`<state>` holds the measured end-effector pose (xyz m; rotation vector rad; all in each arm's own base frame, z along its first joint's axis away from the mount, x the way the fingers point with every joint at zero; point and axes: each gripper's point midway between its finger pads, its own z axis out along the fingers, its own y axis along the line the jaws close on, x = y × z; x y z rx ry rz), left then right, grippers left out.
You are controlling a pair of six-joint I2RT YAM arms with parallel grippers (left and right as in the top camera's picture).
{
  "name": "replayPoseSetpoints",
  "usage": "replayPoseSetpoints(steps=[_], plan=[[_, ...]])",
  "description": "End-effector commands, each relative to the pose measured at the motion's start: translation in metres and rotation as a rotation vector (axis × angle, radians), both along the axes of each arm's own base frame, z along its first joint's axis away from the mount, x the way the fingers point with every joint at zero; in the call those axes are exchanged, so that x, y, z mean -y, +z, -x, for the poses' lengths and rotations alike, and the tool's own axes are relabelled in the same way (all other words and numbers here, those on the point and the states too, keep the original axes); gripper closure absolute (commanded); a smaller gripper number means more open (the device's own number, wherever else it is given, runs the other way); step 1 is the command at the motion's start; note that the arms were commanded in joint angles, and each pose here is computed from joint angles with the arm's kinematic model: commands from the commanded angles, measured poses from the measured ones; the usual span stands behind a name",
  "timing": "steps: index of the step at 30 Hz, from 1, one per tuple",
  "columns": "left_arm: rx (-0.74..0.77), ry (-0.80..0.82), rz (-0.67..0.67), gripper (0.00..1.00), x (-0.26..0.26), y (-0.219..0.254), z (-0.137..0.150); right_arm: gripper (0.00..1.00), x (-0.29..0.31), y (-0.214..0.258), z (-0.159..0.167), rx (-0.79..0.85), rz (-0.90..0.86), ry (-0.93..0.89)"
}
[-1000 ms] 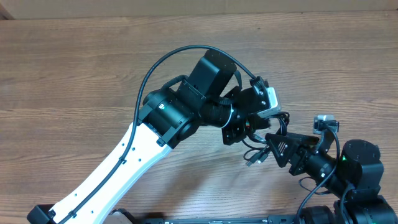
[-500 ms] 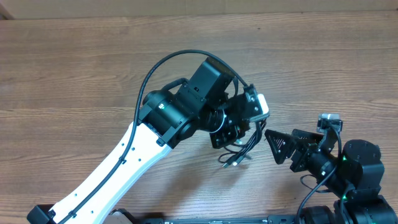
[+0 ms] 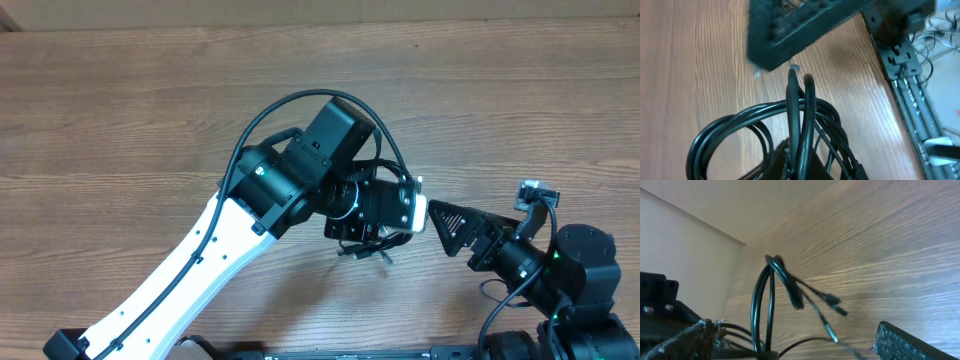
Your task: Untangle cables
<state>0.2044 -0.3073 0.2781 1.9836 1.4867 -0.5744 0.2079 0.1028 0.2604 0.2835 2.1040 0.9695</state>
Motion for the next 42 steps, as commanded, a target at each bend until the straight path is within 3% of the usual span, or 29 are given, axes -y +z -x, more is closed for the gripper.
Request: replayPoseSetpoints(steps=[1,9,15,21,24,29,31,42], plan=[[0.184,-0.262,0.078,0.96,0.011,0.015,0.01,0.0,-0.007,0.014,0.004,0.004,-0.07,0.025],[0.238,-0.355,0.227,0.96,0.029,0.038,0.015,0.0,-0.017,0.018,0.011,0.002,-0.099,0.091],[0.213,-0.417,0.295,0.96,0.033,0.047,0.028,0.16,-0.016,0.017,0.011,0.002,-0.098,0.087],[0.249,-0.418,0.317,0.96,0.037,0.052,0.024,0.3,-0.016,0.007,0.01,-0.053,-0.095,0.085],[0.257,-0.419,0.322,0.96,0.038,0.053,0.023,0.46,-0.016,0.0,0.008,-0.085,-0.089,0.085],[0.234,-0.4,0.32,0.96,0.037,0.053,0.023,0.87,-0.005,-0.01,0.0,-0.111,-0.046,0.011],[0.207,-0.377,0.319,0.96,0.038,0.054,0.022,0.96,0.004,-0.018,-0.001,-0.137,-0.014,-0.042],[0.111,-0.226,0.391,0.95,0.051,0.074,0.009,0.96,0.039,-0.051,0.004,-0.25,0.117,-0.222]])
